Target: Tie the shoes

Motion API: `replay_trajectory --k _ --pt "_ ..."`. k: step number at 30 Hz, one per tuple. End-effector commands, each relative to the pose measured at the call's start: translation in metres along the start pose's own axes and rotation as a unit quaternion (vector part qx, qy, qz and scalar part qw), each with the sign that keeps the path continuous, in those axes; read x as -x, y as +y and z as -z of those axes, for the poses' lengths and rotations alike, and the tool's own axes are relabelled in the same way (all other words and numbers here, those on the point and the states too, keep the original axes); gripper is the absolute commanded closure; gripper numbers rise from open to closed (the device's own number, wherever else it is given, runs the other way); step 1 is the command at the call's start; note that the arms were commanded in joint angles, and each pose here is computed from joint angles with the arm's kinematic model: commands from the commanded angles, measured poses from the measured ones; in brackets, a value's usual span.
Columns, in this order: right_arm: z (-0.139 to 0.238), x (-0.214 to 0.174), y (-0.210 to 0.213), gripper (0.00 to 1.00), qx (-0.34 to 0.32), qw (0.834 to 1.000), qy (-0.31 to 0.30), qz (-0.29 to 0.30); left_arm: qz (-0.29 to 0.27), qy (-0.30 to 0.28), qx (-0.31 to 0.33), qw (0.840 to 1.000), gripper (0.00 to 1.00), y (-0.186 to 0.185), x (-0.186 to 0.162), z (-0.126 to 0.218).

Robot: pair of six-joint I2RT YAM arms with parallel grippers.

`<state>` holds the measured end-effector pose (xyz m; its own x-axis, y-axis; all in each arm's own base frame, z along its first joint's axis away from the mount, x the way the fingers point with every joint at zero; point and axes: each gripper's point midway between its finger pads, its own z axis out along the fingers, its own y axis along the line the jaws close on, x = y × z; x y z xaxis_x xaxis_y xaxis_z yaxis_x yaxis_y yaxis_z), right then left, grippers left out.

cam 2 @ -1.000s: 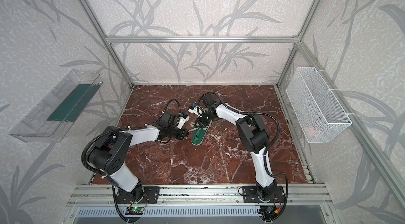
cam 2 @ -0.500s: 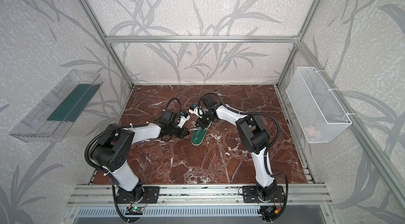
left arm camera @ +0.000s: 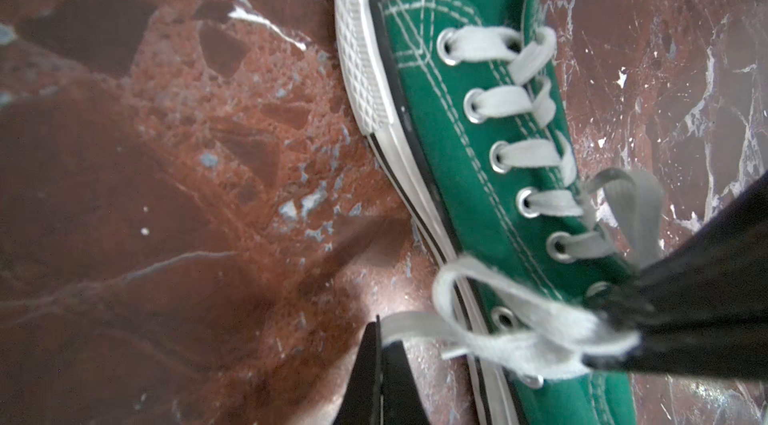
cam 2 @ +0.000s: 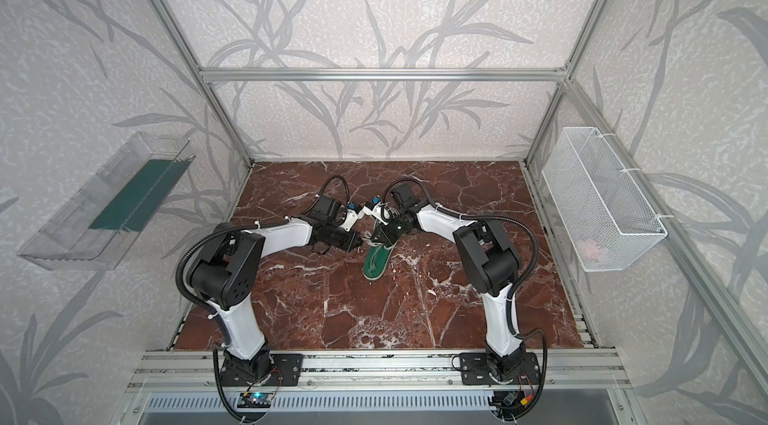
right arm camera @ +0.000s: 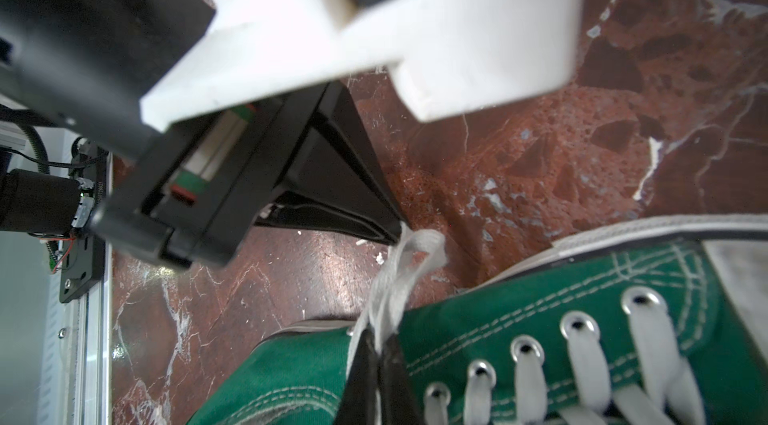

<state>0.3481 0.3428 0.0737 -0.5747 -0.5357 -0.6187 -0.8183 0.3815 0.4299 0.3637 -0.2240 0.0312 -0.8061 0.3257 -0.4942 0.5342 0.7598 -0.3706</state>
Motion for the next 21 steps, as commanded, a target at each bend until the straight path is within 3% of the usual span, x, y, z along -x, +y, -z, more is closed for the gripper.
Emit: replay_trajectory --k 1,21 --pt "0.015 0.016 0.015 1.0 0.029 0.999 -0.034 0.005 -0.002 0.018 -0.014 1.0 1.0 -0.003 -0.003 -0.002" --pt "0.017 0.006 0.031 1.0 0.075 0.996 -0.032 0.041 -0.028 0.026 -0.038 0.999 1.0 -0.007 0.023 -0.008"
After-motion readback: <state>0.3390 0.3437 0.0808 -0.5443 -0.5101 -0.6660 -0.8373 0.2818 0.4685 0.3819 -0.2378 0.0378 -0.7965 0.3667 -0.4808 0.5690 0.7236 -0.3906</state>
